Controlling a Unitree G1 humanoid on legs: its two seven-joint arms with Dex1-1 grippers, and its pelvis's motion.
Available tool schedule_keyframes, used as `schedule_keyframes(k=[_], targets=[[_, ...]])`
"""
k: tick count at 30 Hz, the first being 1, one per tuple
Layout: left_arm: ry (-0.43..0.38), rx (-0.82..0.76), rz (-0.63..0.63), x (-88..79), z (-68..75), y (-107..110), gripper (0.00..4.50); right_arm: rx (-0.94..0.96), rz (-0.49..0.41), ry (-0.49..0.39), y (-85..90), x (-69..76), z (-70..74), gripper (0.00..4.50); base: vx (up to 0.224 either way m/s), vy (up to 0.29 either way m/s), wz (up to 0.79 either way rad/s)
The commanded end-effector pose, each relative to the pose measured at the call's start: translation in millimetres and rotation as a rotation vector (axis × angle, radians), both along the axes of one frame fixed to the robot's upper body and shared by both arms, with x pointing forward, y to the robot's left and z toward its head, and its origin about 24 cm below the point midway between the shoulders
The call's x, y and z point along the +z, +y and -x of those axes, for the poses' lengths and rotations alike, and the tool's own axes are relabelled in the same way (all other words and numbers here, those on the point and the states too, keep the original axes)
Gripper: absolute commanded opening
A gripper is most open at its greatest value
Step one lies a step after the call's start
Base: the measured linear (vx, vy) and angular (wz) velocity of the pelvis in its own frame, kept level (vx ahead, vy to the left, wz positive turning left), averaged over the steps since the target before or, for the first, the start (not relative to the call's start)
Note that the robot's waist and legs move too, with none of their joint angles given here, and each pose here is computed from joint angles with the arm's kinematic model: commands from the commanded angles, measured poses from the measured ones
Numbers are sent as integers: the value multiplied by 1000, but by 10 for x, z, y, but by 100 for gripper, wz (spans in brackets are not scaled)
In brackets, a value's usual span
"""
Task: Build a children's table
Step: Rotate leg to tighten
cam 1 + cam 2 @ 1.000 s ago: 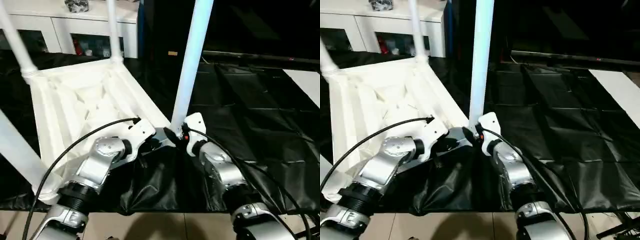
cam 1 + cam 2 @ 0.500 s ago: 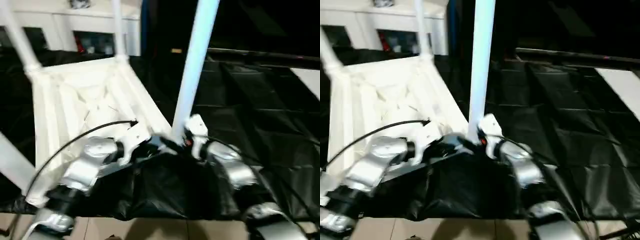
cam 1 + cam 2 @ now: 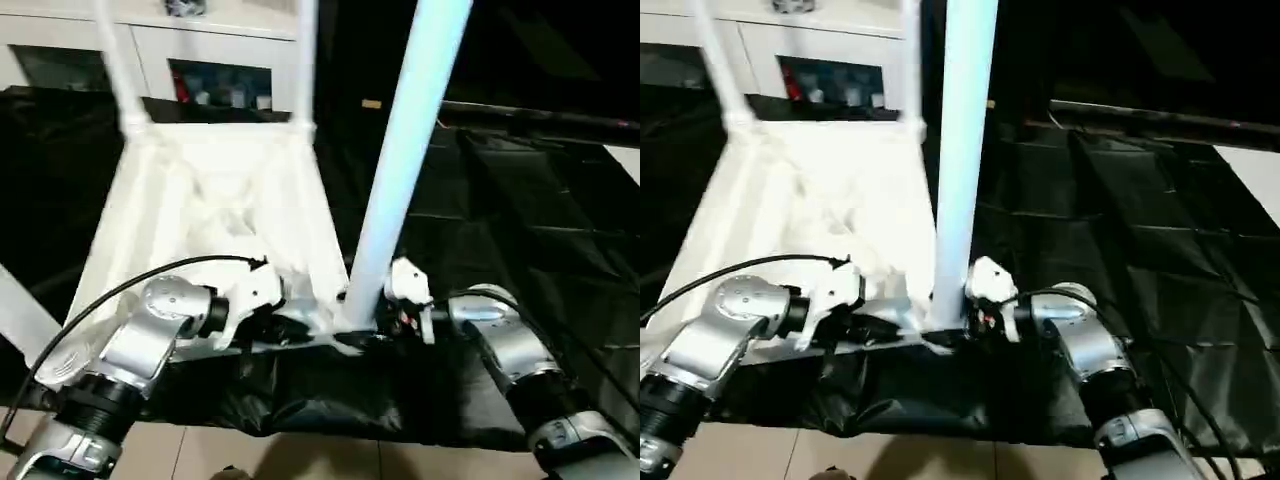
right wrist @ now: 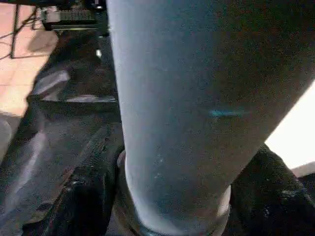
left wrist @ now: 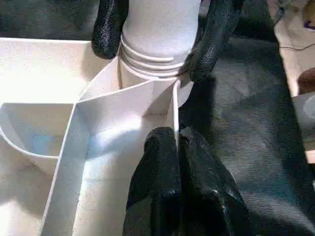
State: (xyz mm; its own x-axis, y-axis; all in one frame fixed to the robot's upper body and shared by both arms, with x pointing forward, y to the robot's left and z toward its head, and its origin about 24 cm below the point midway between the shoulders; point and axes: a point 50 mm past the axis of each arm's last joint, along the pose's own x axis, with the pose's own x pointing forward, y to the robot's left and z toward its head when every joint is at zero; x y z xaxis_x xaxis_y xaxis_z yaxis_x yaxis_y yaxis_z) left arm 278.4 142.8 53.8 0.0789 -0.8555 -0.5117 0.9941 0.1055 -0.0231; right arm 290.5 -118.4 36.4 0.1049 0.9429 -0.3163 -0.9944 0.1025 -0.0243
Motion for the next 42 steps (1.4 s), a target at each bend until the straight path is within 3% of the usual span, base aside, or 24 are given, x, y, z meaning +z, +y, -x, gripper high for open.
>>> schedule_keyframes(k=[1, 8, 12, 17, 19, 27, 31, 33, 36, 38, 42], targets=[[-22, -120, 40, 62, 60, -190, 0, 99, 25, 24, 93, -32, 87, 277, 0, 0, 0], [-21, -117, 33, 51, 50, -178, 0, 122, 31, 39, 92, -53, 136, 269, 0, 0, 0], [-66, -24, 19, 21, -23, -200, 0, 32, -5, 23, 144, -79, 103, 269, 0, 0, 0], [-125, 134, 23, 0, -160, -296, 0, -303, -41, 6, 242, -158, -104, 268, -10, -1, 0], [-142, 228, 26, -27, -206, -448, 0, -529, -47, 2, 364, -217, -215, 267, -51, -4, -3], [-166, 381, 37, -54, -257, -699, 0, -780, -52, -4, 679, -230, -325, 267, -13, 1, -2], [-174, 368, 42, -49, -259, -743, 0, -786, -89, -4, 757, -187, -355, 267, 0, 0, 0], [-179, 357, 44, -42, -254, -739, 0, -787, -116, 19, 758, -174, -362, 323, 0, 0, 0], [-186, 324, 44, -28, -239, -694, 0, -755, -143, 37, 734, -146, -367, 347, 0, 0, 0], [-187, 299, 41, -22, -228, -633, 0, -711, -124, -5, 692, -132, -368, 371, 0, 0, 0], [-177, 220, 42, -11, -186, -515, 0, -533, -89, -70, 593, -108, -311, 371, 0, 0, 0]])
